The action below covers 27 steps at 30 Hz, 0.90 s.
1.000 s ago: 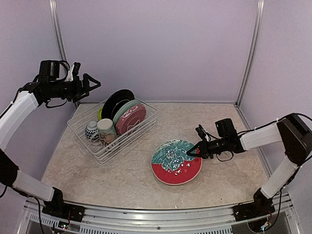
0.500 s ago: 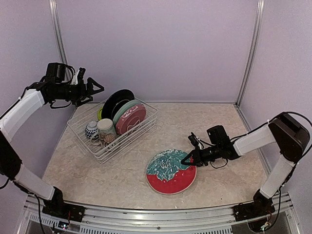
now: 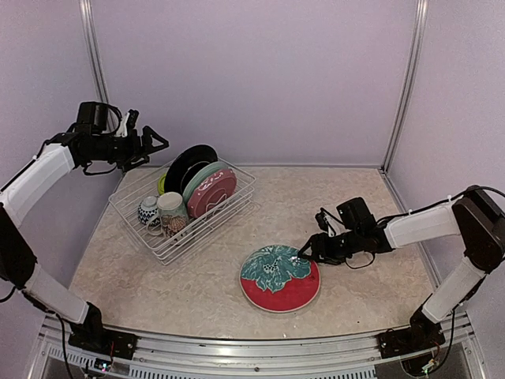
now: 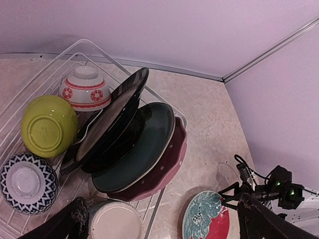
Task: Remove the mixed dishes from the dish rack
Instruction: Place the plate at the center of the board, then grab the plate from the dish rack.
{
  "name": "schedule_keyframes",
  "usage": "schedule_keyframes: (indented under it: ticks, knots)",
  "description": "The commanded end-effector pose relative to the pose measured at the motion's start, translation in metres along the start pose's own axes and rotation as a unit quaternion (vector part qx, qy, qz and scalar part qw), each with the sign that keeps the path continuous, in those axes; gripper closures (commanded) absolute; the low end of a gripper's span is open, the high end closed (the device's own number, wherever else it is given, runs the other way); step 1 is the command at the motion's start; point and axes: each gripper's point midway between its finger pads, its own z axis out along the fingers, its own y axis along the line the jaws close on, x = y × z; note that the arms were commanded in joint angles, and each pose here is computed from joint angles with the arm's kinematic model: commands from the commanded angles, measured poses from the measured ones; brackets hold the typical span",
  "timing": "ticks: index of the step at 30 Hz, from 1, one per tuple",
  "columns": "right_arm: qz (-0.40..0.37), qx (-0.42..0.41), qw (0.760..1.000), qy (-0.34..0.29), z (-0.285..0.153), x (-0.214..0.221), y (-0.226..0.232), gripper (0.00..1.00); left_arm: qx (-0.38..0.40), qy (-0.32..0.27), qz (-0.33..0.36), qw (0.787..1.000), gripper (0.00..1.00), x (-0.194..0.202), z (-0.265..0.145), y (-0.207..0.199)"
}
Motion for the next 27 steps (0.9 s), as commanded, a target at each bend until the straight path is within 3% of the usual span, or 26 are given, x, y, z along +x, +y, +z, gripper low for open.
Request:
schedule_keyframes:
  ticks: [1, 5, 10, 15, 20, 27]
  knots:
    - [-0.035, 0.078, 0.996, -0.02, -0.016, -0.011, -0.008, 0.3, -0.002, 0.004, 0.034, 0.999, 0.02, -0.011, 0.017, 0.006]
    - [-0.074, 0.119, 0.99, -0.024, -0.032, -0.013, -0.011, 0.2, -0.001, 0.058, 0.044, 0.997, 0.08, -0.004, 0.043, 0.013]
    - [-0.11, 0.141, 0.984, -0.026, -0.048, -0.013, -0.012, 0.2, -0.019, 0.098, 0.09, 0.991, 0.18, -0.002, 0.072, 0.015]
    - [-0.128, 0.146, 0.98, -0.048, -0.062, -0.015, -0.011, 0.18, -0.027, 0.095, 0.105, 0.99, 0.11, -0.018, 0.094, 0.016]
    - [-0.139, 0.148, 0.976, -0.077, -0.078, -0.022, -0.004, 0.15, -0.039, 0.117, 0.124, 0.985, 0.28, -0.017, 0.119, 0.028]
    - [-0.163, 0.118, 0.968, -0.153, -0.113, -0.046, 0.029, 0.13, -0.02, 0.145, 0.134, 0.98, 0.35, -0.005, 0.155, 0.036]
